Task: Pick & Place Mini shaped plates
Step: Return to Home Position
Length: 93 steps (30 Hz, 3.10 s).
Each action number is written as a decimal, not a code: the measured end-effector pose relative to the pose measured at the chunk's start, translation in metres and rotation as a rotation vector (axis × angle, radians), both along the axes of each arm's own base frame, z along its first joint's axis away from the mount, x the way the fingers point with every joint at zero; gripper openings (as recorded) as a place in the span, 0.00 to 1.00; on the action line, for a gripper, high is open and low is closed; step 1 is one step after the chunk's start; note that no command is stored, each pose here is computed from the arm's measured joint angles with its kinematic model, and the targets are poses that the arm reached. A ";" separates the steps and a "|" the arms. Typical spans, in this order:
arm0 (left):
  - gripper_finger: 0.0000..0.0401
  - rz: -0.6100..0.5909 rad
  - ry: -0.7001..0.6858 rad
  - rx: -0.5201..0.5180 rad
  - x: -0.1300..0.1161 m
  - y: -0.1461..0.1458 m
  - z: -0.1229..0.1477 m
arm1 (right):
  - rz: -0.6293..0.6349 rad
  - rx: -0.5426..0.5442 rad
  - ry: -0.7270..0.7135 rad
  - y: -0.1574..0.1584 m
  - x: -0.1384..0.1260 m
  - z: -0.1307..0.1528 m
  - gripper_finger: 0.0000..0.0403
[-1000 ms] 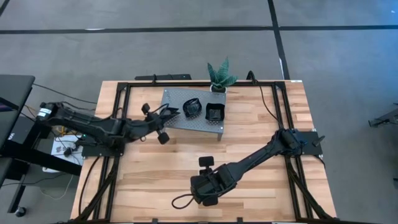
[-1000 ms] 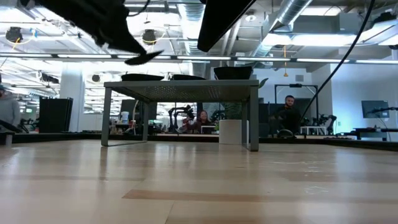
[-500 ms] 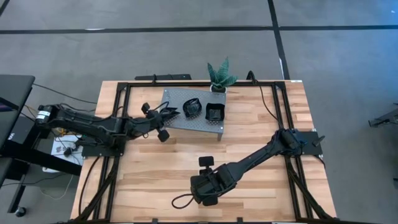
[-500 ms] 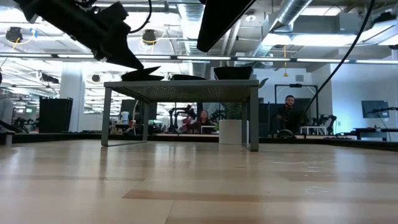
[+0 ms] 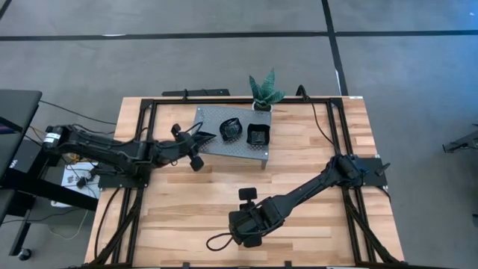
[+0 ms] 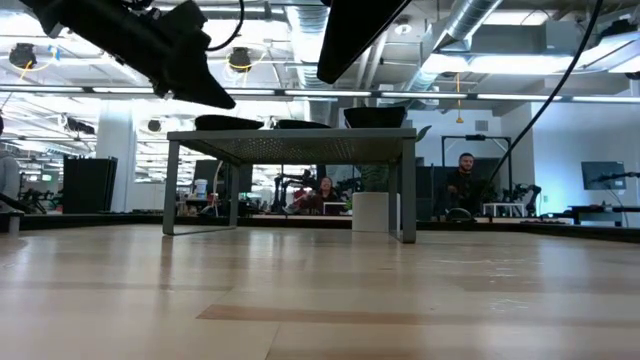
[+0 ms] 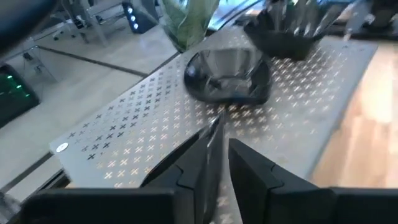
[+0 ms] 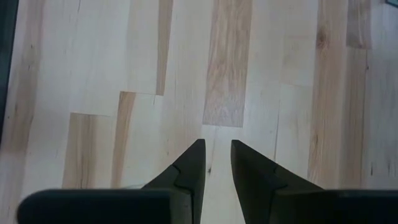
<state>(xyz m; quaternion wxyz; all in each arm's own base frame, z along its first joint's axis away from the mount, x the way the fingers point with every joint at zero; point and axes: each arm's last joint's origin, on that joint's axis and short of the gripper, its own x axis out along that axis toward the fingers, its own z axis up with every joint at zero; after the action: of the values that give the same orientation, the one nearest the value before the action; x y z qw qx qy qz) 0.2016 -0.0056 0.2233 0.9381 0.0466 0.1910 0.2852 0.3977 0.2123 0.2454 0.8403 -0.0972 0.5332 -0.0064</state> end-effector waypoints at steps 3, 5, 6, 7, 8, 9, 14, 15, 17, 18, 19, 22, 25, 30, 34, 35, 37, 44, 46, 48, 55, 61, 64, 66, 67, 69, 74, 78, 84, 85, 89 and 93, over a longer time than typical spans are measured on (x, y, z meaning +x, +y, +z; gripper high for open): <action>0.19 -0.055 -0.068 -0.018 0.002 -0.008 0.006 | 0.000 0.000 0.000 0.000 0.000 0.000 0.18; 0.19 -0.126 -0.114 -0.039 0.003 -0.016 0.010 | 0.000 0.000 0.000 0.000 0.000 0.000 0.18; 0.19 -0.166 -0.126 -0.045 0.004 -0.021 0.011 | 0.000 -0.001 0.000 0.000 0.000 0.000 0.18; 0.19 -0.204 -0.129 -0.046 0.003 -0.025 0.012 | 0.003 -0.002 0.002 0.000 0.000 0.000 0.18; 0.19 -0.237 -0.129 -0.045 0.002 -0.031 0.013 | 0.014 -0.009 0.008 0.001 -0.002 0.001 0.18; 0.19 -0.263 -0.130 -0.043 0.000 -0.035 0.014 | 0.026 -0.020 0.019 0.001 -0.005 0.003 0.18; 0.19 -0.373 -0.172 0.000 -0.015 -0.054 0.026 | 0.043 -0.118 0.032 -0.003 -0.033 0.034 0.18; 0.19 -0.377 -0.187 0.020 -0.020 -0.057 0.030 | 0.032 -0.167 0.020 -0.004 -0.040 0.042 0.18; 0.19 -0.374 -0.234 0.053 -0.033 -0.060 0.041 | -0.016 -0.254 -0.040 -0.008 -0.055 0.057 0.18; 0.19 -0.368 -0.260 0.065 -0.040 -0.060 0.047 | -0.044 -0.289 -0.075 -0.010 -0.063 0.064 0.18; 0.19 -0.363 -0.281 0.079 -0.048 -0.060 0.052 | -0.068 -0.312 -0.110 -0.012 -0.071 0.069 0.18; 0.19 -0.384 -0.342 0.092 -0.071 -0.059 0.065 | -0.090 -0.337 -0.179 -0.015 -0.100 0.066 0.18; 0.19 -0.449 -0.360 0.105 -0.093 -0.054 0.071 | -0.081 -0.269 -0.248 -0.022 -0.124 0.046 0.18; 0.19 -0.608 -0.343 0.033 -0.116 -0.045 0.064 | -0.020 0.103 -0.437 -0.049 -0.149 0.013 0.18; 0.19 -0.757 -0.336 -0.102 -0.119 -0.048 0.038 | 0.125 0.320 -0.635 -0.077 -0.159 -0.007 0.18; 0.19 -0.763 -0.324 -0.129 -0.118 -0.049 0.030 | 0.144 0.332 -0.661 -0.086 -0.163 -0.012 0.18; 0.19 -0.750 -0.306 -0.153 -0.117 -0.050 0.019 | 0.140 0.336 -0.688 -0.102 -0.173 -0.021 0.18; 0.19 -0.710 -0.386 -0.079 -0.123 -0.043 0.037 | 0.062 0.345 -0.799 -0.141 -0.211 -0.022 0.18; 0.19 -0.714 -0.427 -0.047 -0.129 -0.038 0.047 | 0.068 0.356 -0.840 -0.146 -0.223 -0.021 0.18; 0.19 -0.713 -0.475 -0.028 -0.136 -0.031 0.056 | 0.083 0.355 -0.876 -0.150 -0.233 -0.021 0.18; 0.19 -0.702 -0.520 0.005 -0.158 -0.011 0.054 | 0.142 0.330 -1.054 -0.159 -0.255 -0.033 0.18; 0.19 -0.681 -0.472 0.009 -0.155 -0.013 0.046 | 0.166 0.314 -1.151 -0.164 -0.267 -0.055 0.18; 0.19 -0.684 -0.464 -0.039 -0.152 -0.015 0.039 | 0.163 0.324 -1.167 -0.166 -0.271 -0.066 0.18; 0.19 -0.683 -0.455 -0.064 -0.150 -0.018 0.033 | 0.159 0.332 -1.175 -0.167 -0.273 -0.072 0.18; 0.19 -0.681 -0.448 -0.078 -0.149 -0.019 0.029 | 0.156 0.335 -1.178 -0.167 -0.273 -0.072 0.18; 0.19 -0.679 -0.435 -0.092 -0.146 -0.021 0.023 | 0.154 0.340 -1.178 -0.167 -0.273 -0.072 0.18; 0.19 -0.663 -0.418 -0.063 -0.142 -0.024 0.013 | 0.178 0.298 -1.195 -0.167 -0.274 -0.071 0.18; 0.19 -0.644 -0.483 -0.007 -0.151 -0.015 0.039 | 0.176 0.298 -1.211 -0.168 -0.276 -0.069 0.18; 0.19 -0.636 -0.547 0.007 -0.172 0.003 0.078 | 0.182 0.290 -1.174 -0.170 -0.280 -0.071 0.18; 0.19 -0.638 -0.532 0.000 -0.172 0.003 0.077 | 0.183 0.290 -1.174 -0.170 -0.281 -0.071 0.18; 0.19 -0.651 -0.422 -0.024 -0.165 -0.003 0.057 | 0.218 0.253 -1.179 -0.172 -0.286 -0.071 0.18; 0.19 -0.680 -0.436 -0.027 -0.155 -0.013 0.041 | 0.222 0.257 -1.172 -0.174 -0.290 -0.071 0.18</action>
<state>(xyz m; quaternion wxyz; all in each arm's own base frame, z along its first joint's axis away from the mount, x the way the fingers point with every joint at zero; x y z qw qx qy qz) 0.0467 -0.0186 0.2642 0.9980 0.0331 -0.0348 -0.0409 0.1073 0.0387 0.1742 0.9946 -0.0306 -0.0346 0.0932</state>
